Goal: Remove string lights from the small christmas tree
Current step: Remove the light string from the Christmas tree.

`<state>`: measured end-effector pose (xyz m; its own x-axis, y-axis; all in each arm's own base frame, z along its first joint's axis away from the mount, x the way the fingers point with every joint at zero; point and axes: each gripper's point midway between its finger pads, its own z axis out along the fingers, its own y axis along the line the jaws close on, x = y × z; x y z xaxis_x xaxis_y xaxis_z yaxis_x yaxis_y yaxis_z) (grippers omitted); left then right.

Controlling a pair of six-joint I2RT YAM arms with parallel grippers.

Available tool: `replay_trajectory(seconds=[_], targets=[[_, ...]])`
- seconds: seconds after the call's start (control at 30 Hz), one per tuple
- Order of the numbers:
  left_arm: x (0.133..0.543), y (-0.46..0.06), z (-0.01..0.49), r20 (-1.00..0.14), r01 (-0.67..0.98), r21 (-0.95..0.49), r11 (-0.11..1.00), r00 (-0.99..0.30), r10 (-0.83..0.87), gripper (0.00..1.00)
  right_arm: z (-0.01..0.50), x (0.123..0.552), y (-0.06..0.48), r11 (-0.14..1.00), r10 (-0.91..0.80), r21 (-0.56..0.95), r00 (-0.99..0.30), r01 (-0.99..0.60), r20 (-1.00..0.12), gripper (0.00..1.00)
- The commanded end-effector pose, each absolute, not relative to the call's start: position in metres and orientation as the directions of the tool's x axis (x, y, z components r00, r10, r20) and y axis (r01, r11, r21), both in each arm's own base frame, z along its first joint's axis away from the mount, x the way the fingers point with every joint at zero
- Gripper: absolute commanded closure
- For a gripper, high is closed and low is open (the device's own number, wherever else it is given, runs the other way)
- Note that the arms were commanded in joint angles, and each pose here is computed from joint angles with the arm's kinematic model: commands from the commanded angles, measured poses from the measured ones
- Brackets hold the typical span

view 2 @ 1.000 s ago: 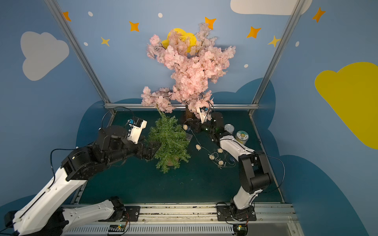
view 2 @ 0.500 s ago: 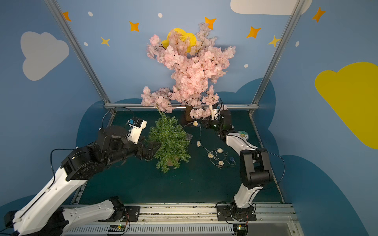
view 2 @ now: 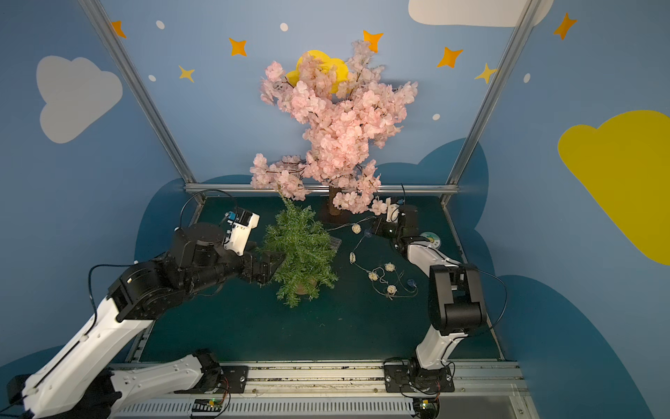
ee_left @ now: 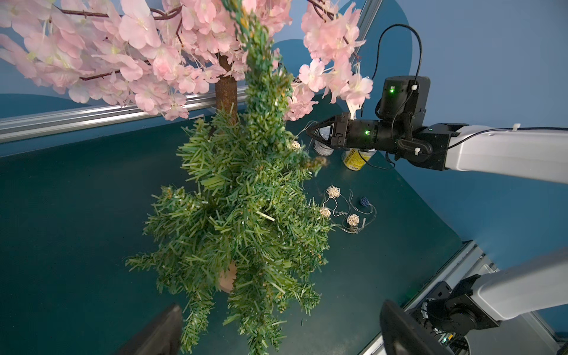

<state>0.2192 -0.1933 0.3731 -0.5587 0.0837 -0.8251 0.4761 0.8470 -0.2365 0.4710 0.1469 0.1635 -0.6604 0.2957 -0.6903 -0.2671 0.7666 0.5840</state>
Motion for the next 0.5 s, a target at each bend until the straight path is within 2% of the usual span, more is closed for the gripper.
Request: replay_trajectory(seconds=[0.0, 0.47], targets=[[0.216, -0.191, 0.375, -0.827, 0.474, -0.245, 0.846, -0.558, 0.073, 0.01, 0.179, 0.466, 0.146, 0.766, 0.304, 0.581, -0.641, -0.276, -0.705, 1.0], [0.213, -0.182, 0.375, -0.83, 0.453, -0.243, 0.858, -0.555, 0.058, 0.0, 0.177, 0.456, 0.119, 0.812, 0.323, 0.553, -0.644, -0.187, -0.693, 1.0]])
